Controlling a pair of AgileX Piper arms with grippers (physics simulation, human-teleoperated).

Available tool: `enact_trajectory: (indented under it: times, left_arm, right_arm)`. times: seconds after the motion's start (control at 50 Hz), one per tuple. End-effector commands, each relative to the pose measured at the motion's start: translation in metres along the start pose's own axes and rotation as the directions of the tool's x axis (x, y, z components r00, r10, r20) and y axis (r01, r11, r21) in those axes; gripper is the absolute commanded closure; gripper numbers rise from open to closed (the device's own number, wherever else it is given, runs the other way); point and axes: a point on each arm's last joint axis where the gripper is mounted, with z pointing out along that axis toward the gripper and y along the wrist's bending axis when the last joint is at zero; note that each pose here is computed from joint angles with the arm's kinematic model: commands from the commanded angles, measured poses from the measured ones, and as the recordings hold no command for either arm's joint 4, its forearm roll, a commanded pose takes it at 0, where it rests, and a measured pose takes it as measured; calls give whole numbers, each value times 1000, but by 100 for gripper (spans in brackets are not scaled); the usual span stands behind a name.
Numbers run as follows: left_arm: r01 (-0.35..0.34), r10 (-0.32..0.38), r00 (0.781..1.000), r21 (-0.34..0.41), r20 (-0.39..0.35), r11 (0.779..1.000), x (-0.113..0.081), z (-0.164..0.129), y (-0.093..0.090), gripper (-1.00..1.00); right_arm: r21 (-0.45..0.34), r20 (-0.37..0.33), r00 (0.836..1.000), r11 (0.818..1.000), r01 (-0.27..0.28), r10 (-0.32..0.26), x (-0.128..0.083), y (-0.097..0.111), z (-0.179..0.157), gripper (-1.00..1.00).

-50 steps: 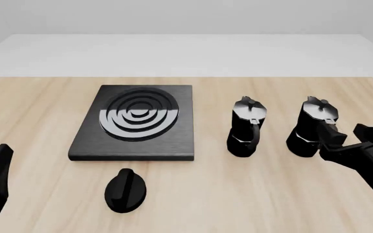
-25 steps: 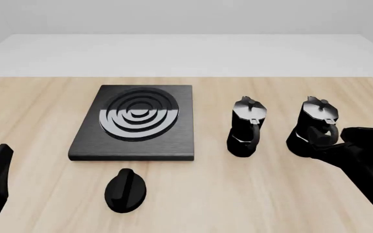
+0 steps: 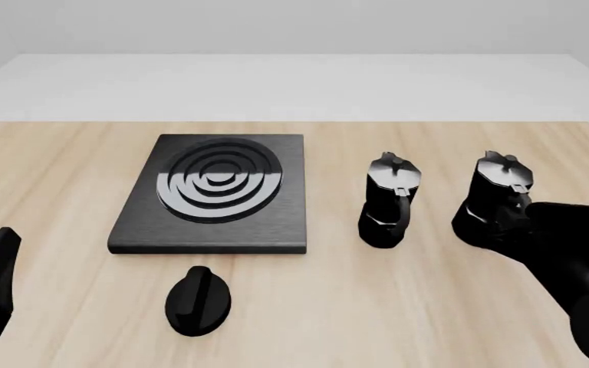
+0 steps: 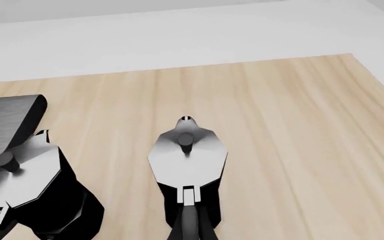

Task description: Put the right moka pot on the stove.

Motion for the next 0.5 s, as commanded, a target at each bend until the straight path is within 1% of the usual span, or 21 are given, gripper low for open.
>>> enact_trajectory:
  times: [0.02,0.04,0.14,0.2,0.22,0.24,0.26,0.5]
  left_arm:
    - [0,0,1000,0,0,1000,0,0,0,-100]
    - [0,0,1000,0,0,1000,0,0,0,-100]
    - [0,0,1000,0,0,1000,0,0,0,-100]
    - [0,0,1000,0,0,1000,0,0,0,-100]
    - [0,0,1000,0,0,1000,0,0,0,-100]
    - [0,0,1000,0,0,1000,0,0,0,-100]
    - [0,0,1000,0,0,1000,0,0,0,-100]
    - [0,0,1000,0,0,1000,0,0,0,-100]
  right_arm:
    - [-4,-31,999,1000,-8,8,10,1,8,100]
    - [-9,-23,1000,1000,-1,0,4,2,3,100]
    - [-12,3,1000,1000,10,-10,-9,3,-10,100]
    - [-21,23,1000,1000,16,-16,-20,5,-20,100]
    - [-21,23,1000,1000,16,-16,-21,5,-20,100]
    - [-35,65,997,999,31,-29,-40,9,-37,100]
    - [-39,72,997,999,34,-31,-44,10,-41,100]
    - [-61,133,990,996,62,-53,-72,15,-68,100]
